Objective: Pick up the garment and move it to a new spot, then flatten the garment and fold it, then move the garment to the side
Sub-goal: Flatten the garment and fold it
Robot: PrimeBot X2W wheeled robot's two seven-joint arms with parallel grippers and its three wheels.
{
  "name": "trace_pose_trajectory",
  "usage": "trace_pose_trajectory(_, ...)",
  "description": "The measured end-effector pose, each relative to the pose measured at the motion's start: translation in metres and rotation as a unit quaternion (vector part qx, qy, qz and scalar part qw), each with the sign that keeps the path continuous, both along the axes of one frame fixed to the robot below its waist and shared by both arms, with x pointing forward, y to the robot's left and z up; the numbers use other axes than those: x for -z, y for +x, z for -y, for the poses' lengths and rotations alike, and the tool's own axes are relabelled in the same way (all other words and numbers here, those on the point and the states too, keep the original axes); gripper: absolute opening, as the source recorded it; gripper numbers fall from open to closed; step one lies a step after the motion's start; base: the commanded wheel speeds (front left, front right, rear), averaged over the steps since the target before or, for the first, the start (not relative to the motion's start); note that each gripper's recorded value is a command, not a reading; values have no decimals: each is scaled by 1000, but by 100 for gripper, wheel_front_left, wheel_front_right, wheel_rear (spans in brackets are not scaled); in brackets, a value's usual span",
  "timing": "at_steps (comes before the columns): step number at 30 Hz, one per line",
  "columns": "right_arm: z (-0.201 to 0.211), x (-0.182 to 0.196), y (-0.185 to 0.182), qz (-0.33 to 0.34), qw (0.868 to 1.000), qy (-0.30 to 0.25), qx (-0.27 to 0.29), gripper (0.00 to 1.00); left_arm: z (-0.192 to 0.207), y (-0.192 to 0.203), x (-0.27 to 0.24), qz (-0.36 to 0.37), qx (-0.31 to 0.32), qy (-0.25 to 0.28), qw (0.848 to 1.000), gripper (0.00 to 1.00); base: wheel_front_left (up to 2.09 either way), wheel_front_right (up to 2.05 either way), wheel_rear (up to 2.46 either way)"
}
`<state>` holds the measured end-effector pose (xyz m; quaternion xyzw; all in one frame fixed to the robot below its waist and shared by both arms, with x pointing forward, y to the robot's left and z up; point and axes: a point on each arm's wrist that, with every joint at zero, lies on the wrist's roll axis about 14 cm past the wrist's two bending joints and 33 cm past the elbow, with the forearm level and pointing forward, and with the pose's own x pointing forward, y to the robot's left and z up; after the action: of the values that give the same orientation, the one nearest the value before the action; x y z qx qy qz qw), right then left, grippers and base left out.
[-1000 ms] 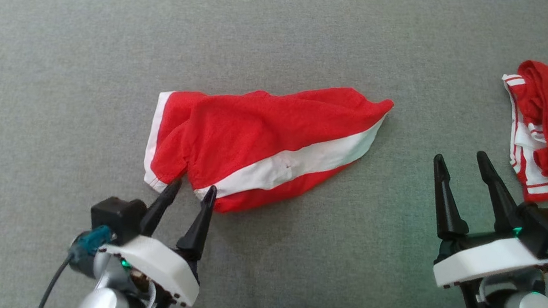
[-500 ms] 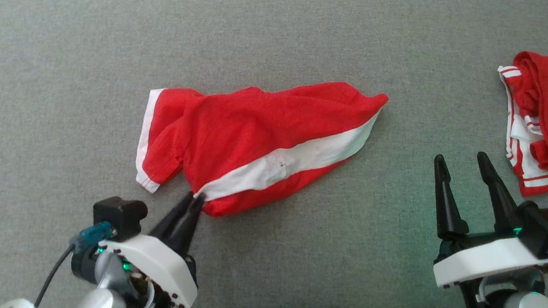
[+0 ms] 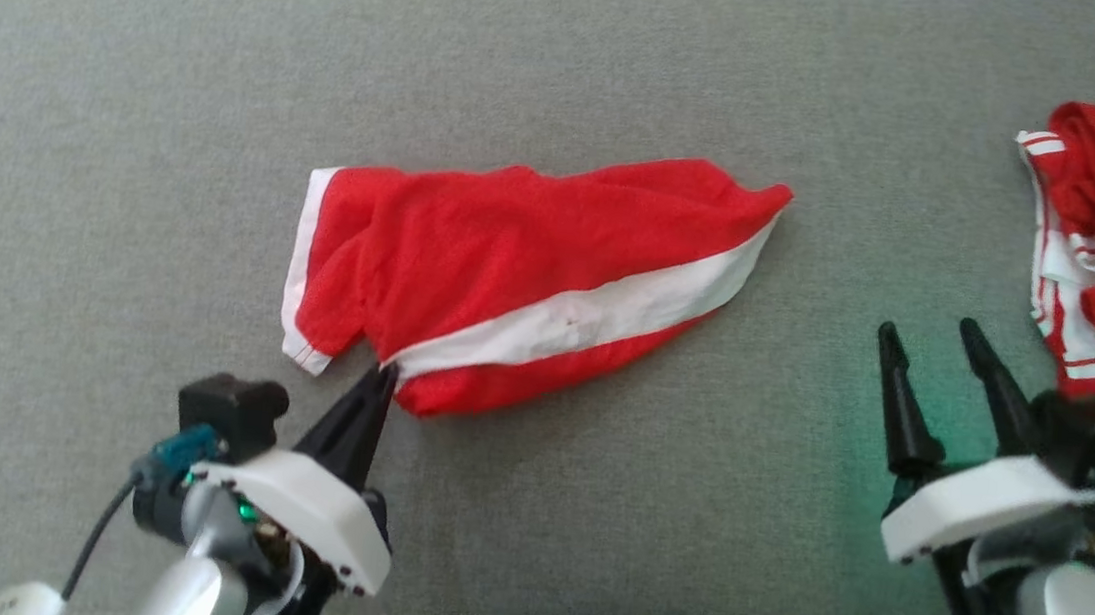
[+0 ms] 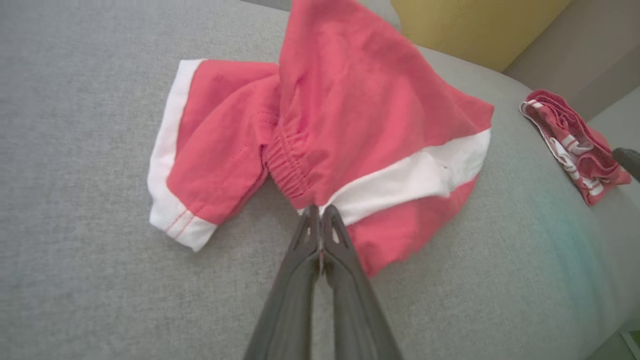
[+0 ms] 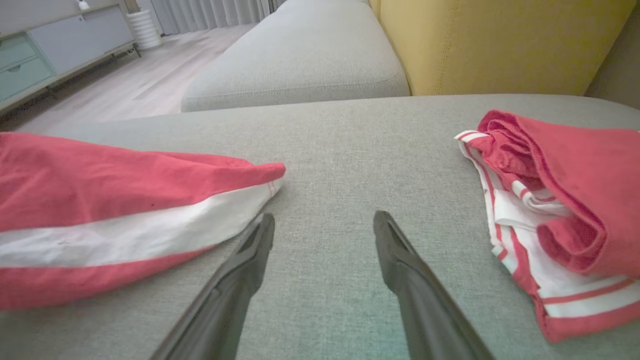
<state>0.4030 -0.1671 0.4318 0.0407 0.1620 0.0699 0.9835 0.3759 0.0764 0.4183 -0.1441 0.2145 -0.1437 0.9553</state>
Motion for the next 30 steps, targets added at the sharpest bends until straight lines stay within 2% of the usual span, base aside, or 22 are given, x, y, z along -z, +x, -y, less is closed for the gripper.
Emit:
trace_pose_trajectory(5,-7,9,22,-11,1000,-1,-21,100,-4,10,-3,12,-4,0,1000,0,0,0,0)
trace_pose_trajectory(12,-37,30,62,-44,996,3,-75,100,-9,22,-2,24,-7,5,1000,0,0,0,0)
trace_pose_trajectory(20,-64,65,70,-101,987,-5,-122,100,-15,35,-5,42,-16,7,999,0,0,0,0)
trace_pose_trajectory(24,-66,67,74,-104,986,-6,-128,100,-16,37,-4,46,-19,8,999,0,0,0,0)
trace_pose_trajectory(25,-66,68,74,-105,986,-7,-129,90,-16,37,-5,47,-19,8,999,0,0,0,0)
trace_pose_trajectory(26,-66,69,73,-106,986,-9,-130,71,-16,37,-4,47,-19,8,999,0,0,0,0)
trace_pose_trajectory(27,-66,70,73,-106,986,-9,-131,44,-16,37,-4,47,-19,7,999,0,0,0,0)
trace_pose_trajectory(28,-66,70,73,-105,986,-10,-132,9,-16,37,-3,46,-19,7,999,0,0,0,0)
trace_pose_trajectory(29,-66,70,73,-101,986,-10,-133,0,-16,37,-2,46,-19,8,999,0,0,0,0)
trace_pose_trajectory(30,-67,69,73,-98,986,-9,-134,0,-16,38,-3,50,-19,10,998,0,0,0,0)
